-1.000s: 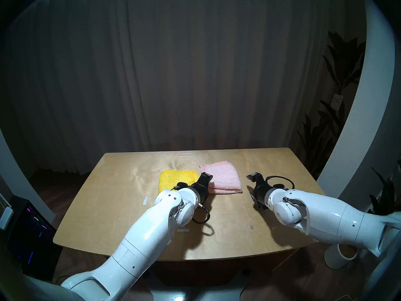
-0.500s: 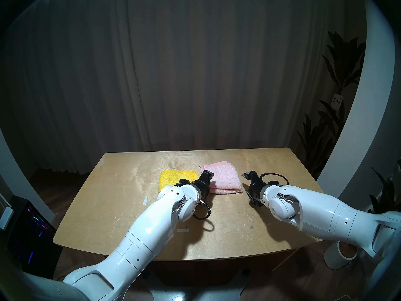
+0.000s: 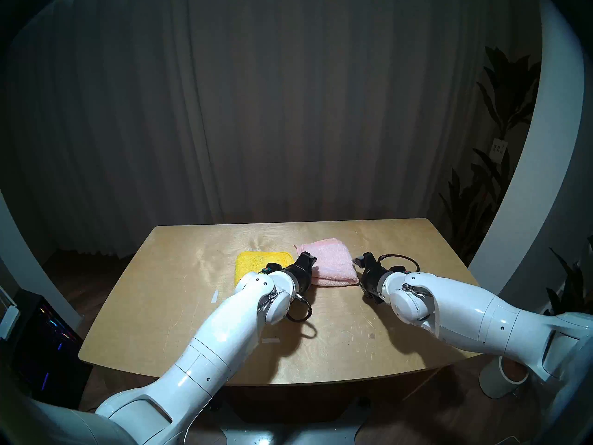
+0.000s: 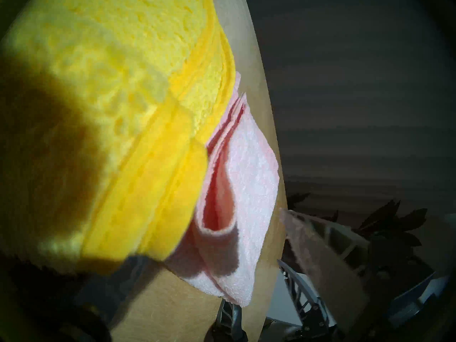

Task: Fold each towel twice and stack them on table

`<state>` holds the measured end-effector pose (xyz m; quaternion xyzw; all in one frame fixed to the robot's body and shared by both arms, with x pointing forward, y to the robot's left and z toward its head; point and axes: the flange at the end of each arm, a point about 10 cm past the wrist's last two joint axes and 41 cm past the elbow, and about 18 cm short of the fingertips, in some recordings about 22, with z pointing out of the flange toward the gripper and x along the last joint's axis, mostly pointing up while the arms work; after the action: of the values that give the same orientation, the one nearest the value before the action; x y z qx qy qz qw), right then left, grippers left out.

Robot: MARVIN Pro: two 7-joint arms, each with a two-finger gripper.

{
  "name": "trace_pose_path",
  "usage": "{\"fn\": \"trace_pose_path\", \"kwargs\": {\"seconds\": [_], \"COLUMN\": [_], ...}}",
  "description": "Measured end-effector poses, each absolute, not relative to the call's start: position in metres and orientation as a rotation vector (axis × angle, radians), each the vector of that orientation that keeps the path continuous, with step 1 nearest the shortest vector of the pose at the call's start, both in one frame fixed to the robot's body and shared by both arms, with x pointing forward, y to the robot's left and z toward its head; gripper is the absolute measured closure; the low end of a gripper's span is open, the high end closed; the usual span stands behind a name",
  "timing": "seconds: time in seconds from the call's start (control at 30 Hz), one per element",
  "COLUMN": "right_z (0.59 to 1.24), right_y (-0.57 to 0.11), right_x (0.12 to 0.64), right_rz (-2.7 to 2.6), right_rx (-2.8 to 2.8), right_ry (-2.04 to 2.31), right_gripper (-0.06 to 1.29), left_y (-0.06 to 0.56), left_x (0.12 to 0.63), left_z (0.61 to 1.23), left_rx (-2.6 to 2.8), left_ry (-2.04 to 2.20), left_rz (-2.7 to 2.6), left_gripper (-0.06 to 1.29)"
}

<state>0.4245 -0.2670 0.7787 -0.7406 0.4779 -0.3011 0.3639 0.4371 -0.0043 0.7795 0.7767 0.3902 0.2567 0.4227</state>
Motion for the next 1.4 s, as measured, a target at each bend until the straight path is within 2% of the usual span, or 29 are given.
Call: {"fn": "trace_pose_path", "kwargs": {"seconds": [0.07, 0.13, 0.17, 0.2, 0.23, 0.3, 0.33, 0.47, 0.53, 1.0, 1.4], "right_z": [0.778, 0.778, 0.778, 0.778, 0.778, 0.778, 0.778, 0.778, 0.778, 0.785, 0.819], "right_y": [-0.266, -0.266, -0.266, -0.266, -0.266, -0.266, -0.266, -0.267, -0.267, -0.262, -0.271], "right_x": [0.424, 0.424, 0.424, 0.424, 0.424, 0.424, 0.424, 0.424, 0.423, 0.421, 0.433], "right_rz": [-0.771, -0.770, -0.770, -0.769, -0.769, -0.769, -0.769, -0.771, -0.773, -0.803, -0.863], "right_rx": [-1.909, -1.911, -1.911, -1.911, -1.911, -1.910, -1.910, -1.904, -1.897, -1.791, -1.685], "right_ry": [1.229, 1.229, 1.228, 1.227, 1.226, 1.224, 1.223, 1.216, 1.213, 1.223, 1.199], "right_gripper": [0.54, 0.70, 0.72, 0.85, 0.87, 0.95, 0.97, 1.24, 1.26, 1.26, 1.26], "left_y": [-0.004, -0.004, -0.004, -0.004, -0.004, -0.005, -0.005, -0.005, -0.006, -0.007, -0.006], "left_x": [0.436, 0.436, 0.435, 0.435, 0.435, 0.435, 0.435, 0.435, 0.434, 0.434, 0.438], "left_z": [0.775, 0.774, 0.774, 0.774, 0.774, 0.774, 0.775, 0.777, 0.779, 0.792, 0.801], "left_rx": [1.955, 1.960, 1.960, 1.961, 1.962, 1.963, 1.963, 1.960, 1.956, 1.917, 1.895], "left_ry": [0.977, 0.973, 0.971, 0.967, 0.965, 0.960, 0.959, 0.946, 0.940, 0.907, 0.899], "left_rz": [0.636, 0.631, 0.630, 0.630, 0.630, 0.630, 0.630, 0.636, 0.641, 0.694, 0.754], "left_gripper": [-0.01, 0.16, 0.34, 0.56, 0.74, 0.98, 1.00, 1.17, 1.26, 1.26, 1.26]}}
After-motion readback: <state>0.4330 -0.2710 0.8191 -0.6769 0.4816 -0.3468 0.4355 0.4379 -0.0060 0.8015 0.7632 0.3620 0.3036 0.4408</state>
